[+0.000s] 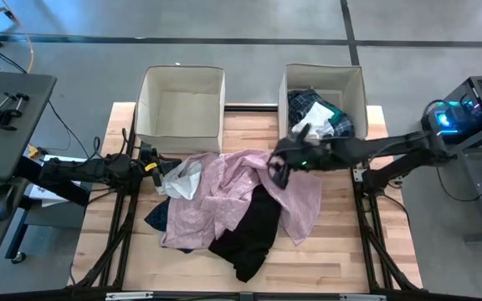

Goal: Sort clothes
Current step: Put the pink polo into the top right laundry bin

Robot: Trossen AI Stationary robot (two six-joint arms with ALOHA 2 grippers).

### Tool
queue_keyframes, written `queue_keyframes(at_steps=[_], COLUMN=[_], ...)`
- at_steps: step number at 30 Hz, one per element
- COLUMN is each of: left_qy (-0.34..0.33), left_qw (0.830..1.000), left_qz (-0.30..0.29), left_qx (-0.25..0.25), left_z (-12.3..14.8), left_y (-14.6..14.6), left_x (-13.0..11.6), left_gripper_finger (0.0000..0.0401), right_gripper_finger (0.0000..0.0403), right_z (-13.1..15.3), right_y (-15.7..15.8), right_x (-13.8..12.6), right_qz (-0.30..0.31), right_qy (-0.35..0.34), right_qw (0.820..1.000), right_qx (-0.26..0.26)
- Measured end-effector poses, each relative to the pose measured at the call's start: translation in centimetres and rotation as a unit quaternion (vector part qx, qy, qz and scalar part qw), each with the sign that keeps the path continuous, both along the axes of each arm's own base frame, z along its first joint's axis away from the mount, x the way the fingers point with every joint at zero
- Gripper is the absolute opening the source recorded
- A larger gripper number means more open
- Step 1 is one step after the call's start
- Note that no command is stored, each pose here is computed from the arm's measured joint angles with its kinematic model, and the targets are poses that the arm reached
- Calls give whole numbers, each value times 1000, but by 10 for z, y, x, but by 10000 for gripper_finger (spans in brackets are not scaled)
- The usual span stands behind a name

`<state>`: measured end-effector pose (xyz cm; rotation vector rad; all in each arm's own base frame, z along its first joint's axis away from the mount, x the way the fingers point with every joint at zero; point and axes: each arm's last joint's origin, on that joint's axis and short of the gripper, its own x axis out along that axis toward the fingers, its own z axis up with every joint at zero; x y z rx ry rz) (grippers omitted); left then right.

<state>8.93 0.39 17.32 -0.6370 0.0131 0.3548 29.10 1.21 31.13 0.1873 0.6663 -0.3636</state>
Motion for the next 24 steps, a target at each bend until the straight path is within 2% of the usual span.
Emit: queue_keyframes(at_steps=[3, 8, 12, 16, 19, 24], left_qy=[0, 0, -1, -1, -1, -1], left_qw=[1000, 1000, 1000, 1000, 1000, 1000], left_qz=[1, 2, 2, 2, 2, 2], left_qx=[0, 0, 0, -1, -1, -1], left_z=[0, 0, 0, 0, 0, 0], left_y=[0, 0, 0, 0, 0, 0], left_x=[0, 0, 0, 0, 0, 0], left_gripper_finger=[0, 0, 0, 0, 0, 0], right_gripper_finger=[160, 172, 196, 232, 255, 263], right_z=[-18, -40, -48, -61, -75, -110], right_y=[1, -12, -28, -42, -46, -43], right_x=[22, 50, 66, 82, 93, 110], right_qz=[24, 7, -3, 0, -2, -46], right_qy=[6, 16, 23, 32, 47, 80], right_qw=[1000, 1000, 1000, 996, 993, 985], right_qx=[-14, -10, 21, 86, 110, 147])
